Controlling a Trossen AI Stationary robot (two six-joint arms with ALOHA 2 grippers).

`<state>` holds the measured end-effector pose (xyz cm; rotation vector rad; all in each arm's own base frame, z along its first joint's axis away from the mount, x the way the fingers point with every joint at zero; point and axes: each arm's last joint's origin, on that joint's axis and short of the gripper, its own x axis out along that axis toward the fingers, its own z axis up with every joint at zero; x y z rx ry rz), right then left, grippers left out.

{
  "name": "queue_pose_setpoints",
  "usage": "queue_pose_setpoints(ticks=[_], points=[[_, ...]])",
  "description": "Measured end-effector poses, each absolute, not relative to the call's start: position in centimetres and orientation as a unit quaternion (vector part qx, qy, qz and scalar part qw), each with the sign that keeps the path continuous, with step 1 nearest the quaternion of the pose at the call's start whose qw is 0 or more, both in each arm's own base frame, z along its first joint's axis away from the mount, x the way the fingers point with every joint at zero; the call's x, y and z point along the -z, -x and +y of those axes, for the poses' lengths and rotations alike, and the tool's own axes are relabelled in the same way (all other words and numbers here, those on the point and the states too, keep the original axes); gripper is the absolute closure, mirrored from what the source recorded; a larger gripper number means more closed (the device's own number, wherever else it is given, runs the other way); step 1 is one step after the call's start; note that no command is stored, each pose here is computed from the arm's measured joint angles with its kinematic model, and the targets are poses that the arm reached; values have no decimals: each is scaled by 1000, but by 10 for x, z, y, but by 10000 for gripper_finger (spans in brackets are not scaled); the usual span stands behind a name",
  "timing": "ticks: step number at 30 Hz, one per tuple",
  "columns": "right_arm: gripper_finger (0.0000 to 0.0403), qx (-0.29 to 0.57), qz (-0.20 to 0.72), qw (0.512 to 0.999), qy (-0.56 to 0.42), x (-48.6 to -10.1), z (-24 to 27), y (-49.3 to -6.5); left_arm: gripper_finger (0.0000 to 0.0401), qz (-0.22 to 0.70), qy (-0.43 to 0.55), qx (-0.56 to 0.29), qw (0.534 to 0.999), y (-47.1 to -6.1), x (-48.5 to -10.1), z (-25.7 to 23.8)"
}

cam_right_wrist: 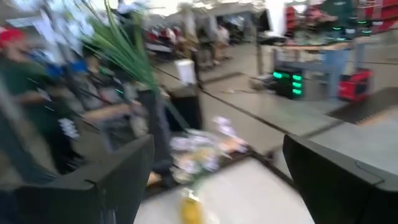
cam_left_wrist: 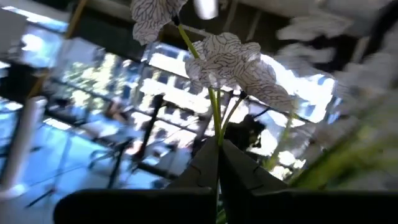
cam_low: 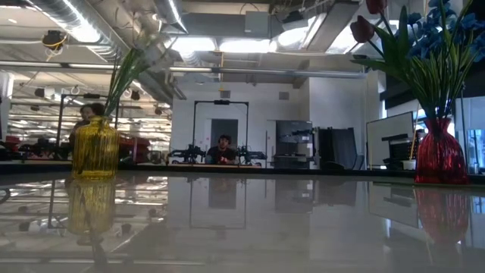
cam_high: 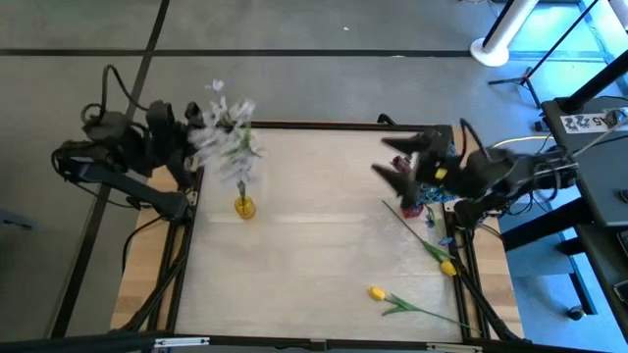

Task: Sort flowers into vase by color
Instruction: Put the white flower into the yellow vase

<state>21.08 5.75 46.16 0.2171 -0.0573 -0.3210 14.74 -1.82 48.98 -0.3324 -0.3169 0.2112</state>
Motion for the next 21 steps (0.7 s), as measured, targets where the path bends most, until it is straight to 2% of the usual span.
queue_pose_setpoints(ticks=[9, 15, 18, 21], points=[[47, 150, -32, 987, -55, -429, 103, -303, 401, -215, 171, -48, 960, -208, -486, -43], [47, 189, -4, 981, 49, -428, 113, -332, 401, -198, 223, -71, 952, -247, -466, -52], [50, 200, -4, 978, 55, -429, 115, -337, 401, -200, 243, -78, 946, -259, -460, -54], [76, 229, 0, 972, 55, -428, 113, -337, 401, -196, 243, -83, 947, -266, -456, -56]])
